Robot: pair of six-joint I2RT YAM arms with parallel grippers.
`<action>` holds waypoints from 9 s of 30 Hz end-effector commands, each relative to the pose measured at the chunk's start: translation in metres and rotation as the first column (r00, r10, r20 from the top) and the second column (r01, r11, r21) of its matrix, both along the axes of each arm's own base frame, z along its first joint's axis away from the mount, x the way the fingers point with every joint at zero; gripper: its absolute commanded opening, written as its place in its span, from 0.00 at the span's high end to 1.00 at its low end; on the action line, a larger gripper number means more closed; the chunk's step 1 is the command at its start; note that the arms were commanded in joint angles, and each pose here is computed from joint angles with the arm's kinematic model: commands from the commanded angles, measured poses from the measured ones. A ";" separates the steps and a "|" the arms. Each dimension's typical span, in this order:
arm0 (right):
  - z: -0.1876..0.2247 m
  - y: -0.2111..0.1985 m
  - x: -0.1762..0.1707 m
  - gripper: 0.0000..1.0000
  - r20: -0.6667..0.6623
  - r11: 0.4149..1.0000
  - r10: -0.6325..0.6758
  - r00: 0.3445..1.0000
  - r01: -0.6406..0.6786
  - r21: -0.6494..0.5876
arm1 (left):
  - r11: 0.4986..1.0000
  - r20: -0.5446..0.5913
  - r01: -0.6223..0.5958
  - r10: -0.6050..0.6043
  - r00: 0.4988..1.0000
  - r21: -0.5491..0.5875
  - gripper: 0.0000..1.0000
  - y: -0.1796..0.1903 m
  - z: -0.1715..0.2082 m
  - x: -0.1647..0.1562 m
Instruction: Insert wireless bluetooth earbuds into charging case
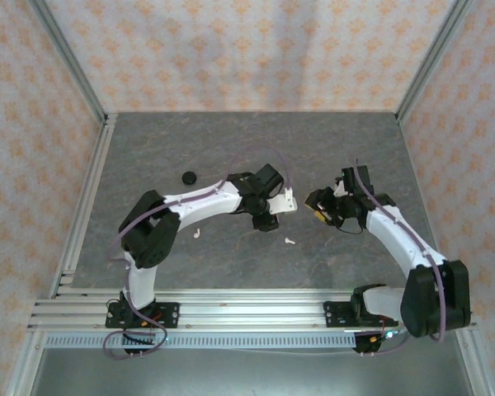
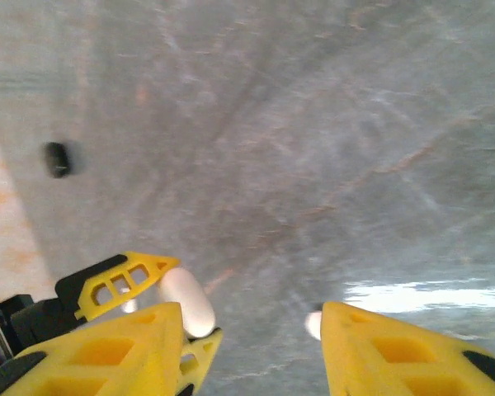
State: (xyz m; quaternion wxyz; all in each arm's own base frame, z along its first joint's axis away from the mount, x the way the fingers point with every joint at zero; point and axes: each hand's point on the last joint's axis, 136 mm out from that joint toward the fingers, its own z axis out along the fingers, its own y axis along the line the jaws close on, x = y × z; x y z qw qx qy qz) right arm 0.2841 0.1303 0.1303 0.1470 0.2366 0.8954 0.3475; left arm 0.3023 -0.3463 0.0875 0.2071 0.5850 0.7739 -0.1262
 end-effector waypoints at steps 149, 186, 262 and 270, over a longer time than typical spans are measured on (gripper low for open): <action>0.171 0.151 -0.020 0.55 0.352 0.739 0.645 0.678 -0.670 -0.062 | 0.514 -0.152 -0.290 0.293 0.944 -0.807 1.00 0.109 0.229 -0.076; -0.065 0.367 -0.001 0.69 -0.046 0.640 0.760 0.649 -0.759 -0.119 | 0.429 0.016 -0.462 0.746 0.666 -0.777 1.00 0.242 0.200 -0.128; -0.087 0.315 -0.039 0.76 -0.215 0.545 0.770 0.601 -0.794 -0.269 | 0.375 -0.034 -0.544 0.800 0.599 -0.751 1.00 0.256 0.176 -0.127; -0.055 0.323 -0.034 0.61 -0.089 0.691 0.671 0.736 -0.664 -0.286 | 0.381 -0.027 -0.549 0.804 0.595 -0.744 1.00 0.257 0.179 -0.126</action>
